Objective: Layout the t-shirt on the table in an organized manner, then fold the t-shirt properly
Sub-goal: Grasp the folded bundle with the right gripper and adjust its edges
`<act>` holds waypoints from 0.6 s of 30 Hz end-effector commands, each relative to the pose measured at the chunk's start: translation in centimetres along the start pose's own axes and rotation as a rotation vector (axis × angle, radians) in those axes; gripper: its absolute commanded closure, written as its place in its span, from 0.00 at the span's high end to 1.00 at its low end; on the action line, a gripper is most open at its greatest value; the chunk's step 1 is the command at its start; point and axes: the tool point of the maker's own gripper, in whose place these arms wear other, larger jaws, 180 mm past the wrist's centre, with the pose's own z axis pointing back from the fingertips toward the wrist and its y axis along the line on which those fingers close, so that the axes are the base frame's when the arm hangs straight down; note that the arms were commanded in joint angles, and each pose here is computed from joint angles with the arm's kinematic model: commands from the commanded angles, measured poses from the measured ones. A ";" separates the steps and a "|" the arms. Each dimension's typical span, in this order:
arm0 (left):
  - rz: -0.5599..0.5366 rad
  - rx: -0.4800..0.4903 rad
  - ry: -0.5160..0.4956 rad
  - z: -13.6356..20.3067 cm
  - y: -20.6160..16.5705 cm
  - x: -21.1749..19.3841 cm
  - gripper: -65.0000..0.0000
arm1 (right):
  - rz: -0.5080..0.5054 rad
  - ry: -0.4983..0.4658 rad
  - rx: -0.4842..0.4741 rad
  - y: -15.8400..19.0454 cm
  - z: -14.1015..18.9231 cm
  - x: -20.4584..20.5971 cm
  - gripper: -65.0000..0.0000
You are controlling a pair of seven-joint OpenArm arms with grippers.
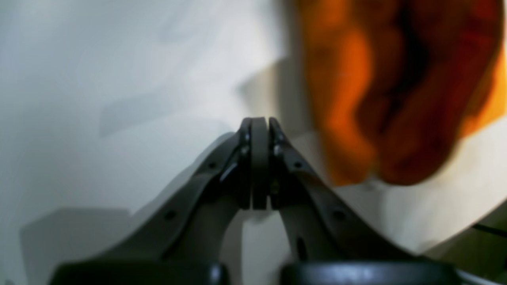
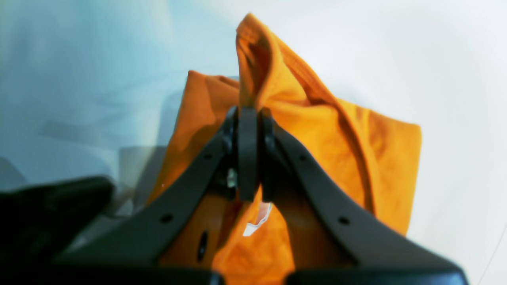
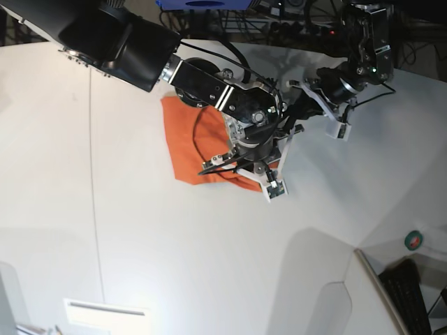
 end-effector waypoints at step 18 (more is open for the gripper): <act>0.089 0.179 -0.132 4.4 6.7 2.4 0.00 | -0.038 -0.020 0.014 0.6 -1.0 0.6 0.00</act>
